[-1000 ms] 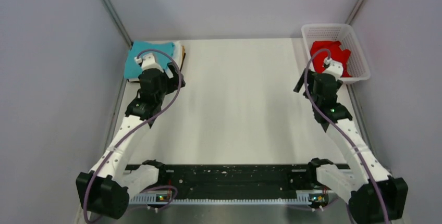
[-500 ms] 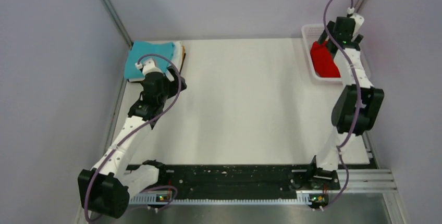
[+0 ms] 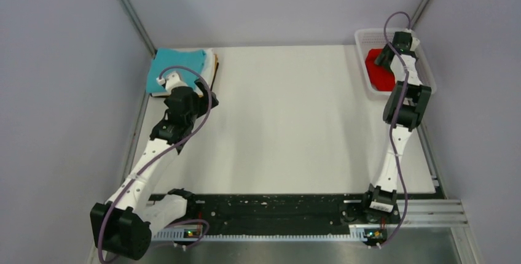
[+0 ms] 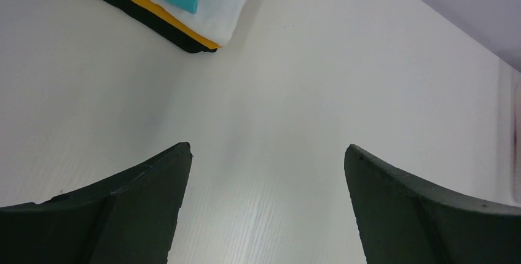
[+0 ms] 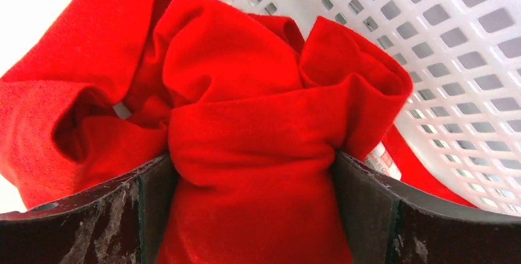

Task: Fold and stack the t-shirts
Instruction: Grab crumpled tshirt from bin with the right arm, then move the tshirt to the center of the board

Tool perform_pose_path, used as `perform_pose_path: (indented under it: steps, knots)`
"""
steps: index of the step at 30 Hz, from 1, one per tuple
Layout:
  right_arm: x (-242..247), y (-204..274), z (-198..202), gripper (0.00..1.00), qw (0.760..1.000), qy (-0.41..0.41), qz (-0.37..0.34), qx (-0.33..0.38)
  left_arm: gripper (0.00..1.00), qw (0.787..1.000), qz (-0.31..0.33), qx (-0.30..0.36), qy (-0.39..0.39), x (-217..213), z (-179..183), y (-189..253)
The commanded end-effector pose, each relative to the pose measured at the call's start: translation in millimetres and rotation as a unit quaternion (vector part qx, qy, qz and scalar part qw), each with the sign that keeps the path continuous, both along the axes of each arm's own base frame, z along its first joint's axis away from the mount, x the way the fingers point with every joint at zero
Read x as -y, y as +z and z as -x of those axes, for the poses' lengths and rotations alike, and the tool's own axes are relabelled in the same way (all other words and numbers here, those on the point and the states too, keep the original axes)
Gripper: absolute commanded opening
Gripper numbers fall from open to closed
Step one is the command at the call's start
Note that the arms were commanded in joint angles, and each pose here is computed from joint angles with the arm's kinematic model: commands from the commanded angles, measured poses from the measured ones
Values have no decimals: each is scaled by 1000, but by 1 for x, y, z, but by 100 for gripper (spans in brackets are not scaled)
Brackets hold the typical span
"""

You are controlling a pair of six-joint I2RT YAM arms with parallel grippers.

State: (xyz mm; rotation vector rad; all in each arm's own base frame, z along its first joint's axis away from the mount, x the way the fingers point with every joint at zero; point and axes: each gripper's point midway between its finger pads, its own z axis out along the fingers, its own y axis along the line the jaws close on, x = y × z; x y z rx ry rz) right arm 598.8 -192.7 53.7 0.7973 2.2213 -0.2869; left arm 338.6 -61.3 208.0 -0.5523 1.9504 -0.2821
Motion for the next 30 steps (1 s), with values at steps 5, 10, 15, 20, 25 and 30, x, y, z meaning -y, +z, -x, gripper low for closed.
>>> perform_pose_path:
  steps: [5,10,15,20,25,30]
  knots:
    - [-17,-20,-2,53,998,47,-30,-23,99,999,5,18,26,-8,6,13]
    - [-10,33,-3,0,998,69,11,1,99,999,11,25,21,-7,11,17]
    - [-6,119,3,0,994,78,54,55,99,999,14,34,19,-8,18,18]
    - [-20,228,22,0,982,92,70,147,99,999,14,42,13,-9,24,20]
    - [-63,316,49,0,956,149,49,247,99,999,11,46,7,-9,29,20]
    - [-147,379,76,0,911,266,3,316,99,999,4,48,-1,-8,29,19]
